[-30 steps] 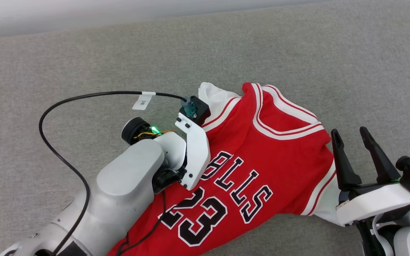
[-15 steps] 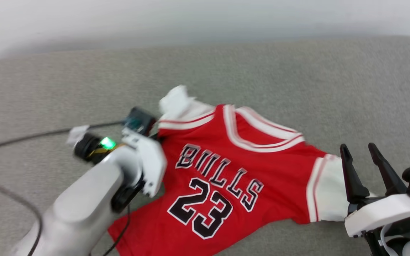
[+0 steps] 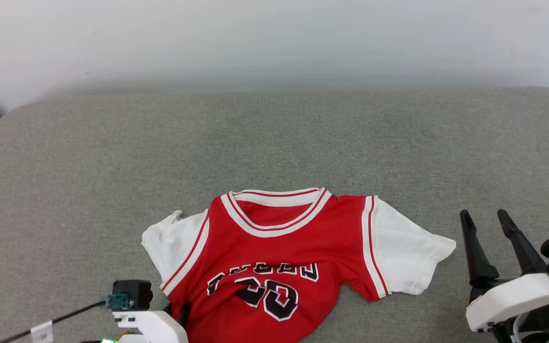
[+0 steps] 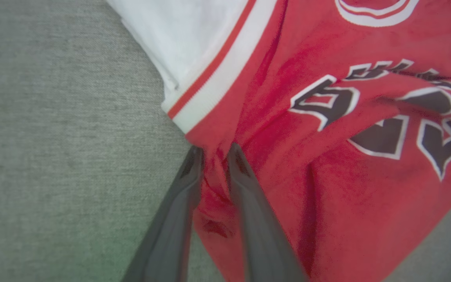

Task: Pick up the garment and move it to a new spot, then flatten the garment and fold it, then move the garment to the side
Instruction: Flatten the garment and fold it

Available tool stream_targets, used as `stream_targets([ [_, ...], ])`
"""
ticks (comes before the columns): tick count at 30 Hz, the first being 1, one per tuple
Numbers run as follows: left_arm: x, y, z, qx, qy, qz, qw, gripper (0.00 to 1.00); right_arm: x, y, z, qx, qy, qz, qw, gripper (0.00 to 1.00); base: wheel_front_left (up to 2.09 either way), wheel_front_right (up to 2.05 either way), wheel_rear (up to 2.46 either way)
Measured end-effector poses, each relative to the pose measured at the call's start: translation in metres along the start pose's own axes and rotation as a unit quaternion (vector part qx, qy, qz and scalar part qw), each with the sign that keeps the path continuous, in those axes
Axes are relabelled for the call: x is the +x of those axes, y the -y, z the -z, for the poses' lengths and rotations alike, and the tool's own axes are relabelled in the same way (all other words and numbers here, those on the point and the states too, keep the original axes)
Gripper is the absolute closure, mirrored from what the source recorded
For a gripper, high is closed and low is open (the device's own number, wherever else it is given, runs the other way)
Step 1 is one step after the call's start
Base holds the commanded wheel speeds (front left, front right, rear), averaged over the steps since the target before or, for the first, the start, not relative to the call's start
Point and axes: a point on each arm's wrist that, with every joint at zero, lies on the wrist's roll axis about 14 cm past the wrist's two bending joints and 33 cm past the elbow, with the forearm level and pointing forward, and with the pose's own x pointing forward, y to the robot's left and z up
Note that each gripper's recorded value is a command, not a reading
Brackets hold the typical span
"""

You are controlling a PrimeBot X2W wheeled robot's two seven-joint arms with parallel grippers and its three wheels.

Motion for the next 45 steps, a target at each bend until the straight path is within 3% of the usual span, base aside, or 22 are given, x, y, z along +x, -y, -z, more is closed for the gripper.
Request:
stream_targets([
  [8,-0.018,0.001,-0.06,0.041,0.165,-0.012,0.985,0.0,-0.011,0.0,-0.01,-0.009,0.007,0.002,1.0,0.0,0.0,0.0,0.0],
  [15,-0.044,0.013,-0.125,0.084,0.303,0.0,0.949,0.0,-0.017,-0.001,-0.013,-0.012,0.009,0.001,1.0,0.0,0.0,0.0,0.0],
  [21,-0.059,0.02,-0.153,0.09,0.361,0.003,0.928,0.0,-0.019,0.004,-0.006,-0.009,-0.01,0.009,1.0,0.0,0.0,0.0,0.0],
  [25,-0.067,0.02,-0.161,0.086,0.383,-0.001,0.92,0.0,-0.024,0.024,0.018,0.002,-0.069,0.036,0.997,0.0,0.0,0.0,0.0],
  [32,-0.078,0.02,-0.173,0.086,0.413,-0.008,0.906,0.0,-0.032,0.066,0.072,0.015,-0.245,0.079,0.966,0.0,0.0,0.0,0.0],
  [45,-0.051,0.002,-0.169,0.074,0.398,-0.028,0.914,0.0,0.034,0.023,0.11,-0.003,-0.4,-0.012,0.916,0.0,0.0,0.0,0.0],
])
